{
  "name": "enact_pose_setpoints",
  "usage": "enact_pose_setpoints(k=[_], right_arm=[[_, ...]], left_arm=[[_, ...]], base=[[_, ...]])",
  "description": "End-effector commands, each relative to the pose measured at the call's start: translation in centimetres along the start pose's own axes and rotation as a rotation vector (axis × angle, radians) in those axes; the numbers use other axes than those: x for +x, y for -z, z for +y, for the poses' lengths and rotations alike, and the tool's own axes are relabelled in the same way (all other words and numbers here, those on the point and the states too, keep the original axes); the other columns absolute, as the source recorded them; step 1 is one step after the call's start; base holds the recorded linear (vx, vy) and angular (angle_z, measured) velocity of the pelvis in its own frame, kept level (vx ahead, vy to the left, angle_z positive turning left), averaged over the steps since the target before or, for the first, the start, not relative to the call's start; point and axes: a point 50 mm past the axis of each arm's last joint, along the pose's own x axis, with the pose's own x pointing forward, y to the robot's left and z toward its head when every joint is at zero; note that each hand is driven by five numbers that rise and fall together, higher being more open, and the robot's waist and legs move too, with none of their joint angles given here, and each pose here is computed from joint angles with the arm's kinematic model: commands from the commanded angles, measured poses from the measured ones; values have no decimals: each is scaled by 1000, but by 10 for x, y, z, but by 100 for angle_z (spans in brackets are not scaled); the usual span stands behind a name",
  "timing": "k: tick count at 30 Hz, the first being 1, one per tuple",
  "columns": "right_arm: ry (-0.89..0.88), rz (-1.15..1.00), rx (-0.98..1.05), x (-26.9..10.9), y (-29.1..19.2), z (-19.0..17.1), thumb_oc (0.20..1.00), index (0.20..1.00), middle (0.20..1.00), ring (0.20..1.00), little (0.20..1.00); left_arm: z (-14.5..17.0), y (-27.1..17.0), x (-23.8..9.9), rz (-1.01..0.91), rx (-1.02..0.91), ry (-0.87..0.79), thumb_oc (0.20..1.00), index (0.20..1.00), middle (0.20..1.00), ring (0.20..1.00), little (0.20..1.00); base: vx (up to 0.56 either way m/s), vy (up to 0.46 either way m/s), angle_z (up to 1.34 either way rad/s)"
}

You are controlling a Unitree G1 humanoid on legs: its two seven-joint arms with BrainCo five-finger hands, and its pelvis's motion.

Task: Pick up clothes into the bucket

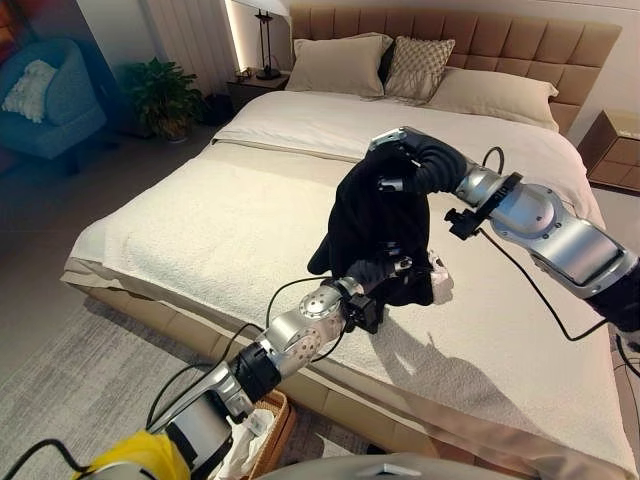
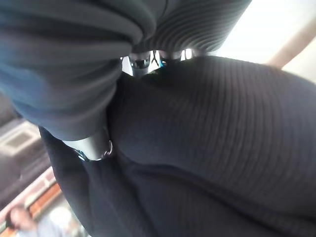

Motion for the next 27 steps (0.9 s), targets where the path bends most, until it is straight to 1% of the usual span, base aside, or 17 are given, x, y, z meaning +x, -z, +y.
enact_pose_setpoints(k=[1, 2, 3, 4, 6, 7, 11, 13, 14, 15, 16, 18, 22, 24, 25, 26, 27], right_arm=[[217, -173, 38, -7, -25, -33, 200, 200, 200, 200, 200], [218, -172, 38, -8, -25, -33, 200, 200, 200, 200, 200], [289, -143, 74, -19, -14, -38, 200, 200, 200, 200, 200], [307, -135, 78, -23, -11, -39, 200, 200, 200, 200, 200], [404, -99, 105, -36, 1, -45, 200, 200, 200, 200, 200], [404, -98, 106, -36, 1, -45, 200, 200, 200, 200, 200], [510, -62, 120, -47, 13, -52, 200, 200, 200, 200, 200], [559, -48, 83, -48, 16, -58, 200, 200, 200, 200, 200], [559, -48, 83, -48, 16, -58, 200, 200, 200, 200, 200], [570, -45, 74, -48, 17, -59, 200, 200, 200, 200, 200], [578, -41, 59, -47, 17, -61, 200, 200, 200, 200, 200], [592, -22, 40, -47, 21, -64, 200, 200, 200, 200, 200], [594, 0, 22, -47, 25, -66, 200, 200, 200, 200, 200], [582, 5, 22, -49, 26, -65, 200, 200, 200, 200, 200], [561, 2, 44, -50, 26, -65, 200, 200, 200, 200, 200], [561, 2, 44, -50, 26, -65, 200, 200, 200, 200, 200], [542, -2, 52, -49, 26, -64, 200, 200, 200, 200, 200]], left_arm=[[12, -8, 0, -69, 21, -73, 200, 200, 200, 200, 200], [12, -7, 0, -67, 21, -73, 200, 200, 200, 200, 200], [22, -4, -9, -75, -6, -120, 200, 200, 200, 200, 200], [25, -2, -12, -73, -8, -130, 200, 200, 200, 200, 200], [37, 1, -25, -83, -26, -186, 200, 200, 200, 200, 200], [37, 1, -25, -82, -26, -186, 200, 200, 200, 200, 200], [48, 0, -38, -92, 37, -207, 200, 200, 200, 200, 200], [49, -3, -45, -93, 81, -166, 203, 203, 203, 203, 203], [49, -3, -45, -93, 81, -166, 445, 445, 445, 445, 445], [47, -5, -46, -94, 91, -136, 909, 909, 909, 909, 909], [45, -7, -47, -96, 99, -105, 1000, 1000, 1000, 1000, 1000], [40, -17, -49, -116, 148, -36, 1000, 1000, 1000, 1000, 1000], [37, -29, -56, -158, 204, 1, 1000, 1000, 1000, 1000, 1000], [38, -37, -58, -175, 298, 11, 1000, 1000, 1000, 1000, 1000], [40, -53, -59, -215, 449, 3, 1000, 1000, 1000, 1000, 1000], [40, -53, -60, -215, 450, 3, 1000, 1000, 1000, 1000, 1000], [42, -59, -60, -233, 509, -5, 1000, 1000, 1000, 1000, 1000]], base=[[0, 0, 0], [0, 0, 0], [0, 0, 0], [10, -2, 4], [10, -6, 5], [0, 0, 0], [0, 0, 0], [0, 0, 0], [0, 0, 0], [0, 0, 0], [0, 0, 0], [0, 0, 0], [0, 0, 0], [0, 0, 0], [0, 0, 0], [0, 0, 0], [0, 0, 0]])
